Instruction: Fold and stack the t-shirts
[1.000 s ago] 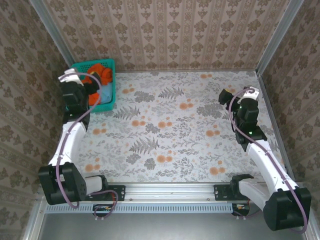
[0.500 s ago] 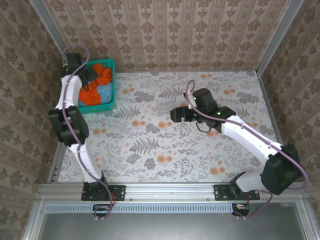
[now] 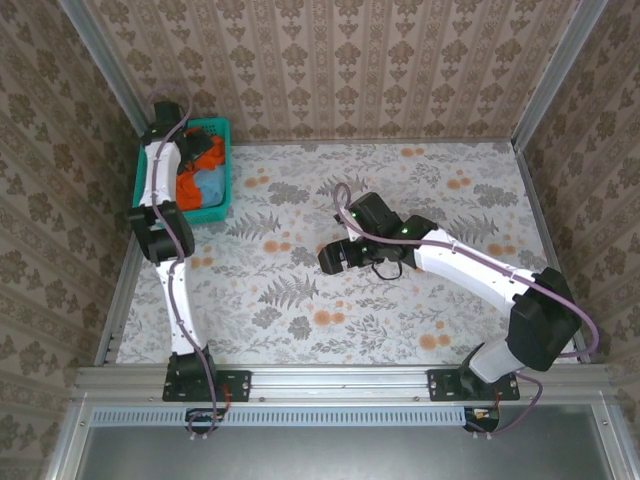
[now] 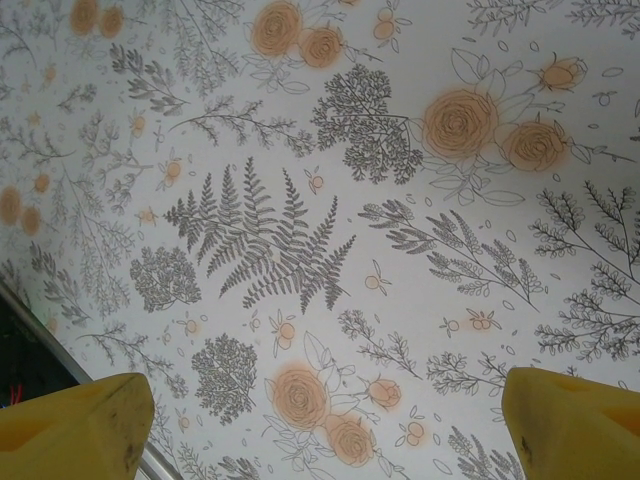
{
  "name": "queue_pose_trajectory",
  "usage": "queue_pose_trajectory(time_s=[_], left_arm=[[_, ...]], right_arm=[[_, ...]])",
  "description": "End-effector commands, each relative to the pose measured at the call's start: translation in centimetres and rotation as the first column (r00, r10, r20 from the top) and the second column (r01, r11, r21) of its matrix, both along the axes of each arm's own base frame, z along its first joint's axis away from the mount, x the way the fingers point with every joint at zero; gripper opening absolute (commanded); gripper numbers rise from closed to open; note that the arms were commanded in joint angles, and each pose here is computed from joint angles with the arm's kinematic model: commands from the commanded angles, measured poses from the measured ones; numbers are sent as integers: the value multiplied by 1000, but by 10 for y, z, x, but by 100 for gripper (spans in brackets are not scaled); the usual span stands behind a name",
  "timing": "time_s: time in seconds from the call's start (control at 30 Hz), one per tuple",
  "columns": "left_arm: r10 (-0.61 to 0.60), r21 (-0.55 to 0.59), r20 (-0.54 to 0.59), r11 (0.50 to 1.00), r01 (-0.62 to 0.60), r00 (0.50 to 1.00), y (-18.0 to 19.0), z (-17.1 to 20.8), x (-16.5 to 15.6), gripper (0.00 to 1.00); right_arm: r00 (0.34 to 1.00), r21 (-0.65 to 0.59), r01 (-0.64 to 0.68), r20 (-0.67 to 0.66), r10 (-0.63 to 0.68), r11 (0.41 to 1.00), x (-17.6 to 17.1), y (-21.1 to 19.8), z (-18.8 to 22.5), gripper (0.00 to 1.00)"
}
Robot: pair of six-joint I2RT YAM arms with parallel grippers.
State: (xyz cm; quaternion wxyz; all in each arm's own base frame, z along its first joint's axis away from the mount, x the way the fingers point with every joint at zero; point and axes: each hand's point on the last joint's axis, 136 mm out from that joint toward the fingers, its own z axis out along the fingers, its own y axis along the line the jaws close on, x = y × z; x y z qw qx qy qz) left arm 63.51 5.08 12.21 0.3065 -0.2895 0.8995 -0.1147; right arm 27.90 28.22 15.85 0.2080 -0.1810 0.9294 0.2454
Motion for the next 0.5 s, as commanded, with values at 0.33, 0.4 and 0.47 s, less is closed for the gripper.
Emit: queue_pose_trajectory(time_s=[0.33, 0.4, 0.47], left_arm=[[-9, -86, 147, 996, 22, 989, -4, 32, 25, 25], [-6, -59, 178, 998, 17, 984, -1, 58, 20, 17], [9, -14, 208, 1000, -6, 978, 2, 94, 9, 1]], right_arm=[[998, 2, 19, -54, -19, 1000, 0, 8, 1, 89], [999, 4, 16, -51, -16, 1000, 1, 9, 1, 89], [999, 8, 15, -46, -14, 1000, 1, 9, 0, 89]])
